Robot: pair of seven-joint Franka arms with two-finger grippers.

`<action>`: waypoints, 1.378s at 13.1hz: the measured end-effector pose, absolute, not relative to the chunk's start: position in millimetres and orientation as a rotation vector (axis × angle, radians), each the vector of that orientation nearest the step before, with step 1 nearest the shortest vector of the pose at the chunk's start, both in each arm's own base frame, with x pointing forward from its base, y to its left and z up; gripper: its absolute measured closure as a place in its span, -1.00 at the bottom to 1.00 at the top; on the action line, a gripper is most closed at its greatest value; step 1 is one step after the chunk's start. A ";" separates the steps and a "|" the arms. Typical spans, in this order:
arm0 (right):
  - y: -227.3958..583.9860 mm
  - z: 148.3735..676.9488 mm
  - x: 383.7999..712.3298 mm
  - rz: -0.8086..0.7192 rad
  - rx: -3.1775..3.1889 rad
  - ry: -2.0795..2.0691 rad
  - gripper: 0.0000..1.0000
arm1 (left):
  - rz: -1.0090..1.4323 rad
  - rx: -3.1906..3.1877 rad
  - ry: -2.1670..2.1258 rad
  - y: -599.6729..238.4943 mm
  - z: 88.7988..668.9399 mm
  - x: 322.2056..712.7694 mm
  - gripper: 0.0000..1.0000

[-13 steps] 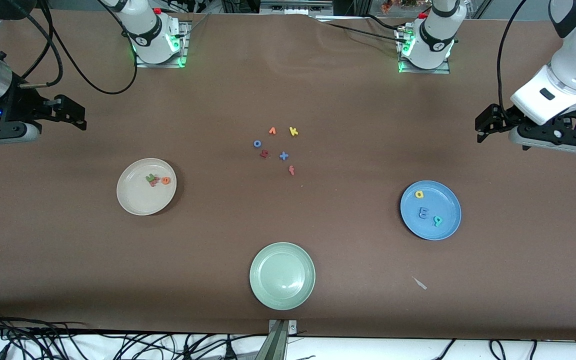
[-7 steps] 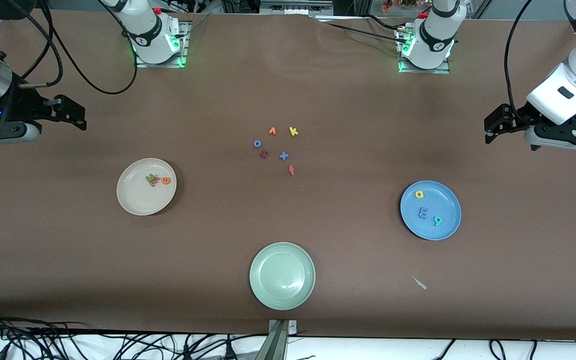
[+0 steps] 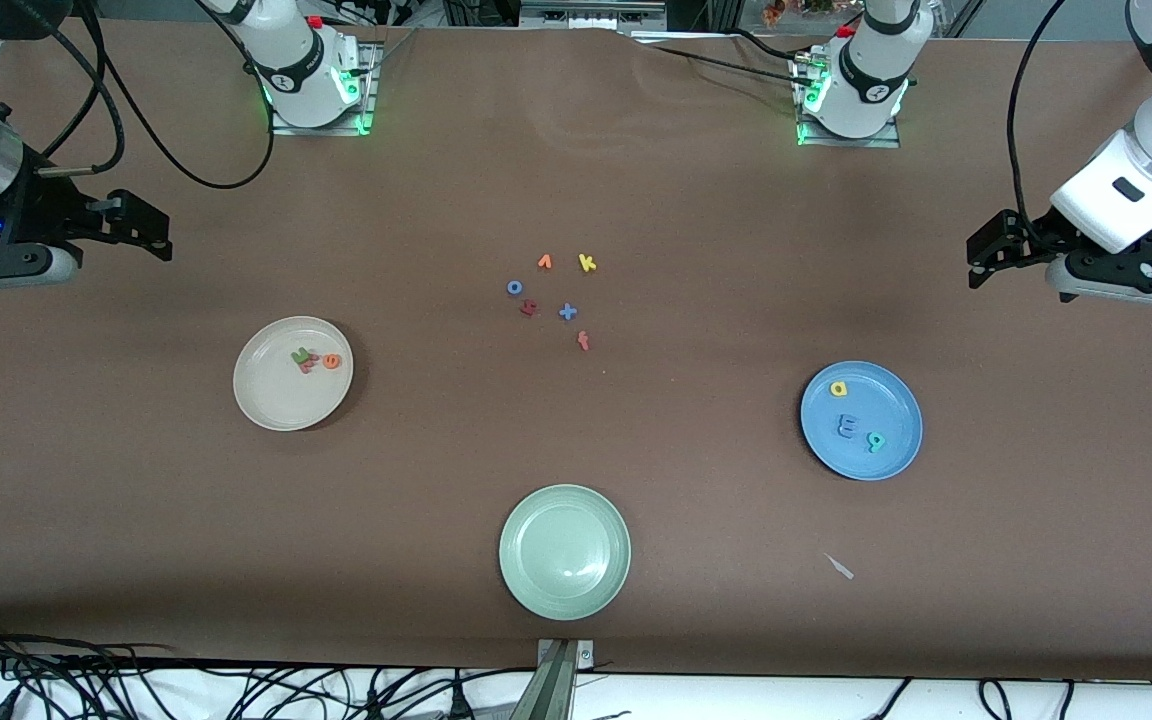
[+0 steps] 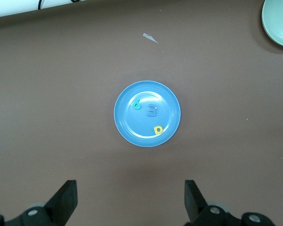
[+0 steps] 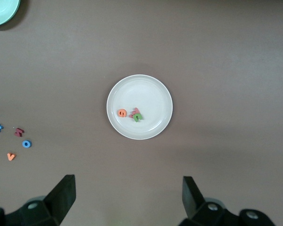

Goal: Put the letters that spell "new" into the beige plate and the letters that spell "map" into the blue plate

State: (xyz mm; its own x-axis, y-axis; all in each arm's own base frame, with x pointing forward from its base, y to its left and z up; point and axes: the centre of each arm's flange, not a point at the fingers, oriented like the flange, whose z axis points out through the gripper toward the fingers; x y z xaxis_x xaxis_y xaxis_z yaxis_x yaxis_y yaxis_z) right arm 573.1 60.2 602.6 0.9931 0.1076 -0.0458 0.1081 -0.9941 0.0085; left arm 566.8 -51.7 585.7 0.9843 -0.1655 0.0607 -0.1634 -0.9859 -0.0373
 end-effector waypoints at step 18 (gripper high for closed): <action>60.0 602.6 573.1 -0.071 3.125 0.169 -1.00 | -0.074 -3.098 0.256 -51.4 585.6 565.2 -1.00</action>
